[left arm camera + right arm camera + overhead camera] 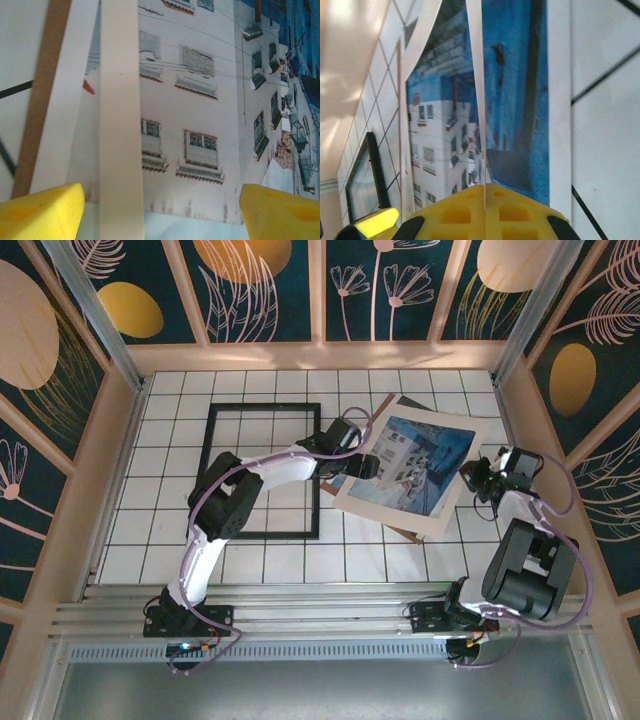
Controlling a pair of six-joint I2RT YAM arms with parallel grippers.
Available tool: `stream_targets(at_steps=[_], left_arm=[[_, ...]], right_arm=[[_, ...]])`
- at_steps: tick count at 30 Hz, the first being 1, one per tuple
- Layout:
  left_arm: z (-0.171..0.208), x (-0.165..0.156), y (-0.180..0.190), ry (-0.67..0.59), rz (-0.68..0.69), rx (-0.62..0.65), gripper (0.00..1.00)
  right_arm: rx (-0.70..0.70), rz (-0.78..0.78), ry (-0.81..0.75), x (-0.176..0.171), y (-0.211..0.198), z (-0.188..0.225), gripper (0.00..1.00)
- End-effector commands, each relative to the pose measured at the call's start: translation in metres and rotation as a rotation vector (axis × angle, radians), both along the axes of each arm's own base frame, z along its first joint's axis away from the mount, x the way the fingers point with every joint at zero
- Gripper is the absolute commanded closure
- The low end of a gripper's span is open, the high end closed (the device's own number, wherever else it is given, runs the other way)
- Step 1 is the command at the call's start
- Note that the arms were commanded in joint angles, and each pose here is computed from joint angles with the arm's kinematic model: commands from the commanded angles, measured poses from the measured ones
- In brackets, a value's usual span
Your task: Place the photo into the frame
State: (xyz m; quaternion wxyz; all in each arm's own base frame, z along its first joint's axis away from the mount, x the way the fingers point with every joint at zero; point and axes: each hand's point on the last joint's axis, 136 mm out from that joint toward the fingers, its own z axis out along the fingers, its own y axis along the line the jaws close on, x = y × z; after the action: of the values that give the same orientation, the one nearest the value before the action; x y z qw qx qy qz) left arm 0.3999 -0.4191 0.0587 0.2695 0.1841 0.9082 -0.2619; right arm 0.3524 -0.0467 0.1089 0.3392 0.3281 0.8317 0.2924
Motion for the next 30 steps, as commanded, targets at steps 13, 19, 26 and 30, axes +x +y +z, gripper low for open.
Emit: stream_targets(at_steps=[13, 19, 26, 30], left_arm=[[0.156, 0.009, 0.177, -0.309, 0.402, -0.029, 0.12], [0.181, 0.015, 0.272, -0.37, 0.622, 0.026, 0.1], [0.221, 0.013, 0.396, -0.477, 0.964, -0.008, 0.05], [0.243, 0.002, 0.441, -0.54, 1.107, -0.023, 0.04]], right_arm=[[-0.187, 0.319, -0.376, 0.033, 0.127, 0.213, 1.0], [-0.104, 0.523, -0.529, 0.034, 0.228, 0.278, 1.0], [0.124, 0.718, -0.598, 0.023, 0.327, 0.317, 1.0], [0.27, 0.762, -0.584, 0.02, 0.359, 0.316, 1.0]])
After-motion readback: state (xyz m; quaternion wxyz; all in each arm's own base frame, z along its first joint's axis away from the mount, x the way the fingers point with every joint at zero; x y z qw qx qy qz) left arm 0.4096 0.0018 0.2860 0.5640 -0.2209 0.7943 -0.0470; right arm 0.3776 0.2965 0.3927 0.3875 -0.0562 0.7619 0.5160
